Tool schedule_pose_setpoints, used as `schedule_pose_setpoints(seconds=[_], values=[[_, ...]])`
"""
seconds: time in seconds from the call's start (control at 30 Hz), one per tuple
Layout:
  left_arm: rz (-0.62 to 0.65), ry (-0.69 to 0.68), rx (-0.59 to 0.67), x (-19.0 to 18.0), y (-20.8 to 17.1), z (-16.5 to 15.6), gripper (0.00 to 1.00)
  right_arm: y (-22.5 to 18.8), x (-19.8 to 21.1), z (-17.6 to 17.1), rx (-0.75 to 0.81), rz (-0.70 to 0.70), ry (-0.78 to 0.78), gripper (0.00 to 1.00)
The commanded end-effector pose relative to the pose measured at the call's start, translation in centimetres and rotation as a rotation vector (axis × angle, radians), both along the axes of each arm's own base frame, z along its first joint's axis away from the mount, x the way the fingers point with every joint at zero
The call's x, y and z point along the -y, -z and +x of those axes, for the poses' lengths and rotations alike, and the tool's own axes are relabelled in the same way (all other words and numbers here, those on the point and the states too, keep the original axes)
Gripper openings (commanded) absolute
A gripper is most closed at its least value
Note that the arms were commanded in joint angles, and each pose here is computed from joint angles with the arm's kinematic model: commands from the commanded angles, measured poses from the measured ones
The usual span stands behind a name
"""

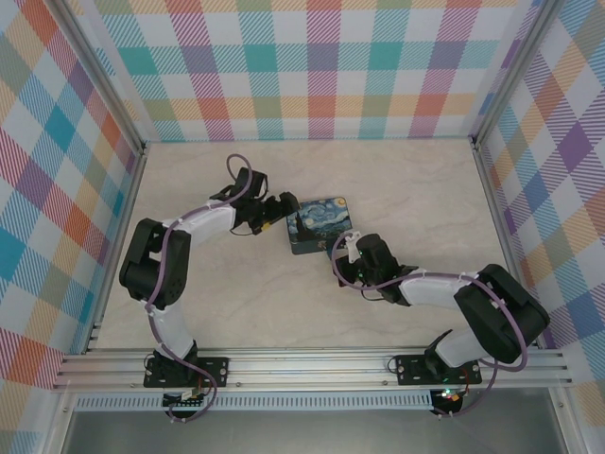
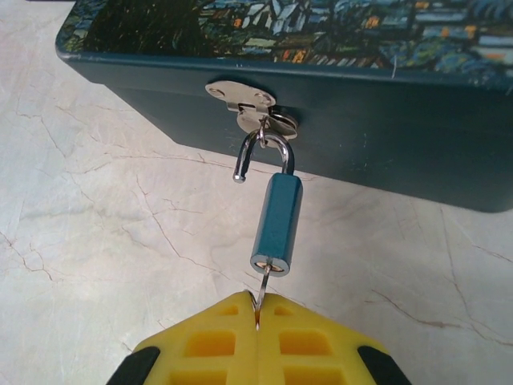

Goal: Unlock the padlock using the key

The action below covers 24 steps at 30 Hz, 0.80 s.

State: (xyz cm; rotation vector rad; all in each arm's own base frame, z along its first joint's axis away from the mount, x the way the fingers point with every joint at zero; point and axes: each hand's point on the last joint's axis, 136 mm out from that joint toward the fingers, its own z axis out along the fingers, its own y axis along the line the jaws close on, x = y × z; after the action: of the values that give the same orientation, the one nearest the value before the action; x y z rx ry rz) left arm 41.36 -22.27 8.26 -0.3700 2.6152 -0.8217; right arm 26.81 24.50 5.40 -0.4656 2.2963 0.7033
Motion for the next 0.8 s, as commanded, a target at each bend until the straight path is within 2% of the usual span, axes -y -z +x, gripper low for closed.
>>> schedule_pose_setpoints(seconds=[0.0,0.4,0.6,0.77], values=[[0.036,0.033,-0.020,0.1,0.5,-0.5,0.98,-0.3,0.0,-0.4,-0.061,0.021,0.002,0.00],[0.111,-0.017,-0.077,-1.8,3.4,-3.3,0.99,-0.2,1.0,-0.6,-0.184,0.082,0.047,0.00],[0.111,-0.050,-0.091,-2.7,3.9,-5.1,0.99,-0.1,1.5,-0.6,-0.229,0.170,0.077,0.00],[0.122,-0.069,-0.096,-3.3,4.0,-6.4,0.99,0.6,2.0,-0.8,-0.260,0.186,0.090,0.00]])
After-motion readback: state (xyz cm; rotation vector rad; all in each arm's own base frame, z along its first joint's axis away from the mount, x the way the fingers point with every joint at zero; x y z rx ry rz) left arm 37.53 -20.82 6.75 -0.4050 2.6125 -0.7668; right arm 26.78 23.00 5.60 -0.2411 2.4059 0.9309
